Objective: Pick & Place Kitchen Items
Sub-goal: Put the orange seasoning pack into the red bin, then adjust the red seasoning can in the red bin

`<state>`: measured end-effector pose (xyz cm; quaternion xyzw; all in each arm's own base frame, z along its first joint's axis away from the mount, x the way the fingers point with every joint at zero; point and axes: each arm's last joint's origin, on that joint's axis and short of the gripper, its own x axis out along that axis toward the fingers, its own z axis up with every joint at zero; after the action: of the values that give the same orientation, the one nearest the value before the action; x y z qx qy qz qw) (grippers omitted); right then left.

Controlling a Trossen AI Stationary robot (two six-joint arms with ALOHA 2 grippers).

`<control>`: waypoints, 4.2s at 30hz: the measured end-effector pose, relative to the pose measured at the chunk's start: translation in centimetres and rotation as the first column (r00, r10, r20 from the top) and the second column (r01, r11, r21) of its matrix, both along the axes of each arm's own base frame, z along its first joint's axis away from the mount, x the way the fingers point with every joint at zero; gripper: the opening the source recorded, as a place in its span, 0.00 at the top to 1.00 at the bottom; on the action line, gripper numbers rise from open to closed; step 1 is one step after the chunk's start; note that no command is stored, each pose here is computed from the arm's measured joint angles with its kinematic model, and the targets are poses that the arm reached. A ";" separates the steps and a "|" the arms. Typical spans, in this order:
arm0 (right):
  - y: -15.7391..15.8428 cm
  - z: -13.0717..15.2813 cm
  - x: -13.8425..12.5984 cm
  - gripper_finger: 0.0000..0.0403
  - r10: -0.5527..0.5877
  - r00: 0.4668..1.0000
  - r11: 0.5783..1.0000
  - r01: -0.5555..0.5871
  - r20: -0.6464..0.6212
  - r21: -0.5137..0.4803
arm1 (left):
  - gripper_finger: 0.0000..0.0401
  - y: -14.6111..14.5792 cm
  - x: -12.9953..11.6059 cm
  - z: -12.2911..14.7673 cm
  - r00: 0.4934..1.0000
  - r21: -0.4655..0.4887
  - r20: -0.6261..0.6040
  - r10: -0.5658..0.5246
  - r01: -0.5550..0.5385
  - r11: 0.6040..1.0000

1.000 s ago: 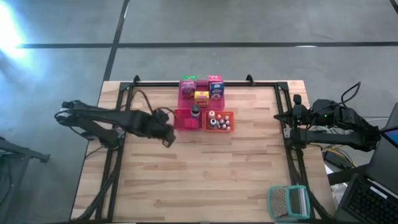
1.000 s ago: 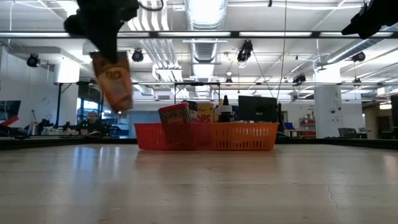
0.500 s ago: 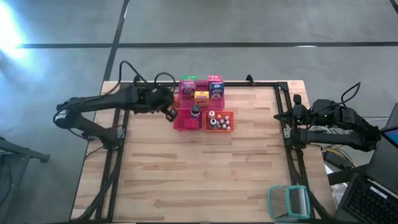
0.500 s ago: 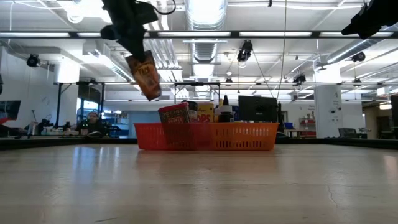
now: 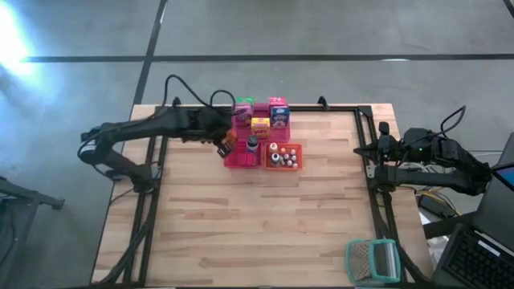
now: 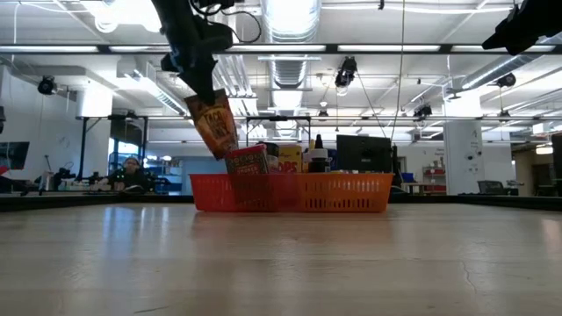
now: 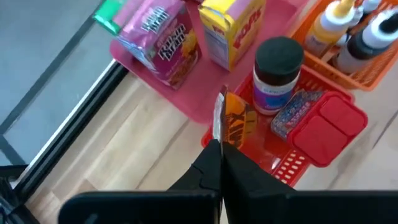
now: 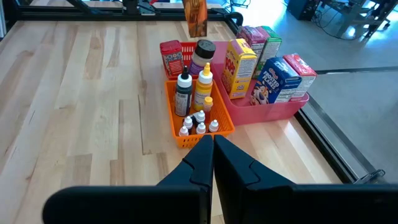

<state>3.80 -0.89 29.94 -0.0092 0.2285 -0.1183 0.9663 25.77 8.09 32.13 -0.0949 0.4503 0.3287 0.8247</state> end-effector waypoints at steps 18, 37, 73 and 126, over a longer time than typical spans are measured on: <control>0.0 0.0 0.0 0.98 0.000 1.000 1.000 0.000 0.000 0.000 | 1.00 0.8 3.5 -4.8 0.984 -0.121 -0.150 -0.097 0.079 0.990; 0.0 0.0 0.0 0.98 0.000 1.000 1.000 0.000 0.000 0.000 | 0.77 1.4 5.5 -7.4 0.967 -0.128 -0.193 -0.164 0.141 0.982; 0.0 0.0 0.0 0.98 0.000 1.000 1.000 0.000 0.000 0.000 | 0.59 -1.4 -4.2 4.9 0.957 -0.040 0.289 -0.025 0.038 0.998; 0.0 0.0 0.0 0.98 0.000 1.000 1.000 0.000 0.000 0.000 | 0.59 -8.3 4.9 -2.7 0.873 0.142 -0.107 -0.476 0.488 0.861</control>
<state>3.79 -0.89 29.95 -0.0092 0.2283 -0.1184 0.9663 30.68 -0.20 29.41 0.1005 0.4589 0.1512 0.8698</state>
